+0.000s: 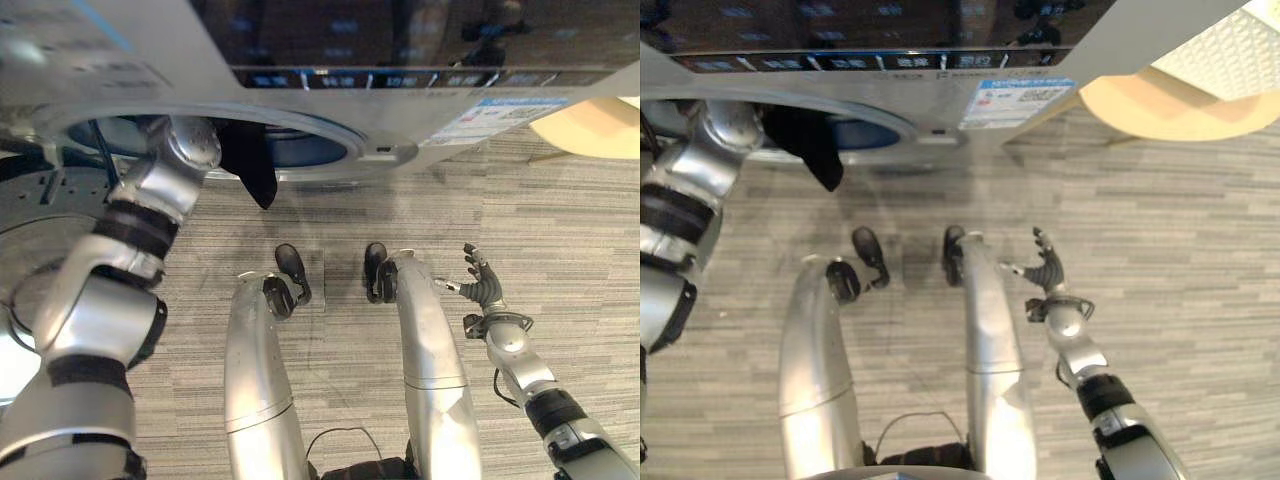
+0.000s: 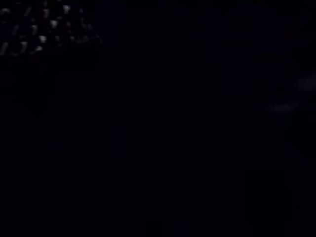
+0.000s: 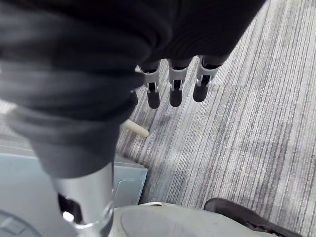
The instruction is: Grab the laundry basket,head to the washer,open it,put in the laundry and shut it.
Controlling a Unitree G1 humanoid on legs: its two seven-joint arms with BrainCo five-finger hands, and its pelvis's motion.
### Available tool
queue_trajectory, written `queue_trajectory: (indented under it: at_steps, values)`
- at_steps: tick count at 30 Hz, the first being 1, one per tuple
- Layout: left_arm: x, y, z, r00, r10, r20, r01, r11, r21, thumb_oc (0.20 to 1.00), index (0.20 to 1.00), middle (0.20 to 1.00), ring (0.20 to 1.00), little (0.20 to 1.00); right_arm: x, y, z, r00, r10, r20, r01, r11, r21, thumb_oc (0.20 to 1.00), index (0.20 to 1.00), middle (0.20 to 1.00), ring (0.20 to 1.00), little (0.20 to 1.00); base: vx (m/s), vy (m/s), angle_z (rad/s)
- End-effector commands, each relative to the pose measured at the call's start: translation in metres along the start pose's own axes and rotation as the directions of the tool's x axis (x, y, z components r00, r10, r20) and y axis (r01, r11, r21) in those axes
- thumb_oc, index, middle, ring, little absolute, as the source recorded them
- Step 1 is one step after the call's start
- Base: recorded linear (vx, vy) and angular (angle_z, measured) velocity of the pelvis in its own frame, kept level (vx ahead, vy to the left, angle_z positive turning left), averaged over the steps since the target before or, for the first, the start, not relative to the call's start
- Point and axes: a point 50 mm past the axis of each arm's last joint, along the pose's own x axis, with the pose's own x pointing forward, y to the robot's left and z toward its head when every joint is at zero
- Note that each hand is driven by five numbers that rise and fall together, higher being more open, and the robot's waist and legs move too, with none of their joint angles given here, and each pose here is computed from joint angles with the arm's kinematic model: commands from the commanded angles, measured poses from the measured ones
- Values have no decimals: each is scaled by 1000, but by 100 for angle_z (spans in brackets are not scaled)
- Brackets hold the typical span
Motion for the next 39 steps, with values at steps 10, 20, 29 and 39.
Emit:
queue_trajectory:
  at_steps: [10,20,29,39]
  values:
    - [15,12,-15,993,-118,14,113,973,202,1000,1000,1000,1000,1000,-18,-11,-8,999,27,20,-28,999,39,1000,1000,1000,1000,1000,0,0,-1]
    - [-84,-55,-54,911,-396,-113,395,918,-38,1000,1000,1000,1000,1000,-20,-5,-23,998,24,-66,-25,999,-19,1000,1000,1000,1000,1000,-26,16,10]
    - [-254,-90,-88,693,-615,-376,439,774,-457,1000,1000,1000,1000,1000,-30,-5,-52,975,-28,-219,12,997,-74,1000,1000,1000,1000,1000,-21,21,26]
    - [-428,-60,-119,187,-763,-619,442,628,-640,1000,1000,1000,1000,1000,-95,-9,-129,820,-25,-571,-66,988,-138,1000,1000,1000,1000,1000,133,103,12]
